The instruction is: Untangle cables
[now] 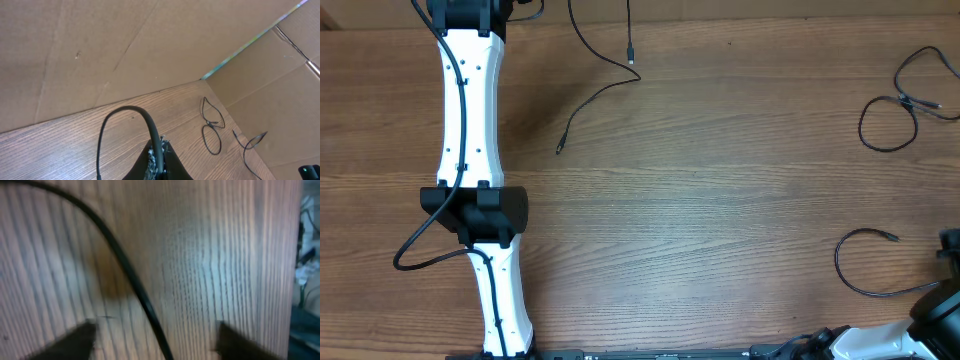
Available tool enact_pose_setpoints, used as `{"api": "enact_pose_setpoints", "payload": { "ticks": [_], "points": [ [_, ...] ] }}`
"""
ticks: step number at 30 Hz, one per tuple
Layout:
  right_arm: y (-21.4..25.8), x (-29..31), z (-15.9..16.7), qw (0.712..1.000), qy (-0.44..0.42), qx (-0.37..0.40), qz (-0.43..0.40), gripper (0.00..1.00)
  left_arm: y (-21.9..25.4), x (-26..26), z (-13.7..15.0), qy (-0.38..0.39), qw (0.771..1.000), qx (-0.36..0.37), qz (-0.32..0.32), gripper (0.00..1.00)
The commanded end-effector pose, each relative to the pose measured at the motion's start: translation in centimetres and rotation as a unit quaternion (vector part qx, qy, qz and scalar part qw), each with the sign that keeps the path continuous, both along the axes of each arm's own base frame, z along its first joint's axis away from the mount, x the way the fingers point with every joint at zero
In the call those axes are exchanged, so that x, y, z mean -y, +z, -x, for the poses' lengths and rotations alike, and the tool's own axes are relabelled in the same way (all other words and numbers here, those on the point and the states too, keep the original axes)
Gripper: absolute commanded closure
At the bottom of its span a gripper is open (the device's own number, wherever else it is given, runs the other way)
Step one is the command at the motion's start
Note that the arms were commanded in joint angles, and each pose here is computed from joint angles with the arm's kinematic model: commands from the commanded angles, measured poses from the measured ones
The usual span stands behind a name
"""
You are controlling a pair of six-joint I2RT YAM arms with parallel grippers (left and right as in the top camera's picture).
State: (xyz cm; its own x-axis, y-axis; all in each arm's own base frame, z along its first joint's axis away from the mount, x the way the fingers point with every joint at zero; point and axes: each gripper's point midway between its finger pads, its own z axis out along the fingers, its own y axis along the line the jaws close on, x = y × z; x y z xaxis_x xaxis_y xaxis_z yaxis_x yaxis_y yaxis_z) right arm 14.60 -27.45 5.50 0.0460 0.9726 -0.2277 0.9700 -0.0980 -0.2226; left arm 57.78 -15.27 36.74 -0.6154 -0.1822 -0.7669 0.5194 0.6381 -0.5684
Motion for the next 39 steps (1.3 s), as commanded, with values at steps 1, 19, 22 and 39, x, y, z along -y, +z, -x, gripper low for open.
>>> {"api": "enact_pose_setpoints", "payload": {
  "ticks": [1, 19, 22, 39],
  "points": [
    [-0.2, 0.0, -0.2, 1.000, 0.006, 0.007, -0.004, 0.80, 1.8, 0.5, 0.7, -0.007, 1.000, 0.024, 0.000, 0.96],
    [3.3, 6.3, -5.1, 0.986, 0.115, 0.064, 0.103, 0.96, 1.7, 4.3, 1.6, -0.029, 0.999, 0.023, -0.003, 0.95],
    [3.9, 7.6, -6.1, 0.979, 0.140, 0.075, 0.130, 0.96, 1.7, 4.7, 1.7, -0.033, 0.999, 0.023, -0.002, 0.95],
    [11.9, 15.4, -12.0, 0.902, 0.198, 0.152, 0.354, 0.96, 1.6, 5.1, 1.9, -0.030, 0.999, 0.004, 0.010, 0.94]
  ]
}}
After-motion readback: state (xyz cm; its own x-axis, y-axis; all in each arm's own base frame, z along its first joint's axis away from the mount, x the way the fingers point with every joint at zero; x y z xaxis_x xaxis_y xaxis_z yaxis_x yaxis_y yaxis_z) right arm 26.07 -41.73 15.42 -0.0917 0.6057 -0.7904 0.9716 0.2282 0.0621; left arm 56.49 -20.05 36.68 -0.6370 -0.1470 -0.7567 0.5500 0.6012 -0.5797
